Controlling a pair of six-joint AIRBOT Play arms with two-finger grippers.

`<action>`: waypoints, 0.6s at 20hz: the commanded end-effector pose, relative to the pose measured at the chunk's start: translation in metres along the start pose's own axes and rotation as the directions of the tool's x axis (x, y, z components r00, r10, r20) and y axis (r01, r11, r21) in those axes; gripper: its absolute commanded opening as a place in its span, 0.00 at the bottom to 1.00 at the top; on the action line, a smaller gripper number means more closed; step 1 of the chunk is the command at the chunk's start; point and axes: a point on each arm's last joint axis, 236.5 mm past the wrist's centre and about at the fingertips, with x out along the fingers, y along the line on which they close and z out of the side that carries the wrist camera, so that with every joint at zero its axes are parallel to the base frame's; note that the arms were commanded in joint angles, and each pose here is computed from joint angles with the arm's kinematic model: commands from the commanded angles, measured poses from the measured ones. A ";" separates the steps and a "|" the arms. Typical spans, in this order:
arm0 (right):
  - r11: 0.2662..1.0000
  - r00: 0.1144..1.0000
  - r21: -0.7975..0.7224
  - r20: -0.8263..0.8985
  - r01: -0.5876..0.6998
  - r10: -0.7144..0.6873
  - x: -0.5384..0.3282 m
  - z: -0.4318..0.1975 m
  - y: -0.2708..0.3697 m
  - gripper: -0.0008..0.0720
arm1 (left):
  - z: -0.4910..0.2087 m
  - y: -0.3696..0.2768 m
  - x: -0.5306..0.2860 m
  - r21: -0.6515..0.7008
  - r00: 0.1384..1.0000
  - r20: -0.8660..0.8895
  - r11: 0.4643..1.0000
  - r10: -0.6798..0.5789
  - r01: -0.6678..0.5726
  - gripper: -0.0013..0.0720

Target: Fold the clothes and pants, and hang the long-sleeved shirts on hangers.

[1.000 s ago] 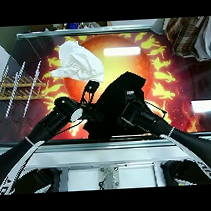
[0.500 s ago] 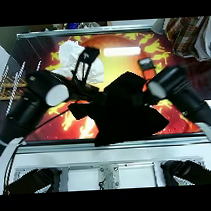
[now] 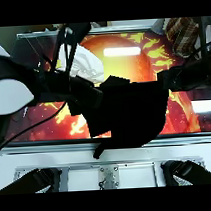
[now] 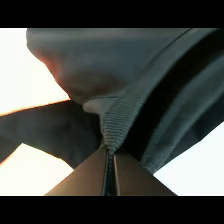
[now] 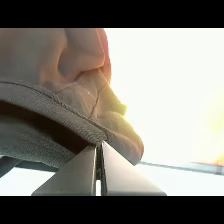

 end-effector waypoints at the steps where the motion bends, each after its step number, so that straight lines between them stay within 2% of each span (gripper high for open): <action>1: 1.000 0.995 0.008 -0.103 0.017 -0.016 0.022 -0.036 0.006 0.04 | -0.053 0.015 0.033 -0.102 0.997 -0.081 0.994 0.020 -0.029 0.05; 3: 0.999 0.980 0.003 -0.191 0.050 -0.049 0.051 -0.070 0.009 0.04 | -0.092 0.012 0.057 -0.144 0.990 -0.141 0.990 -0.013 -0.008 0.05; 7: 0.995 0.947 -0.059 -0.307 0.080 -0.095 0.090 -0.122 0.022 0.04 | -0.148 -0.028 0.085 -0.245 0.949 -0.243 0.960 -0.199 0.138 0.05; 12: 0.993 0.943 -0.093 -0.318 0.072 -0.098 0.093 -0.129 0.028 0.04 | -0.185 -0.042 0.096 -0.207 0.920 -0.332 0.967 -0.210 0.146 0.05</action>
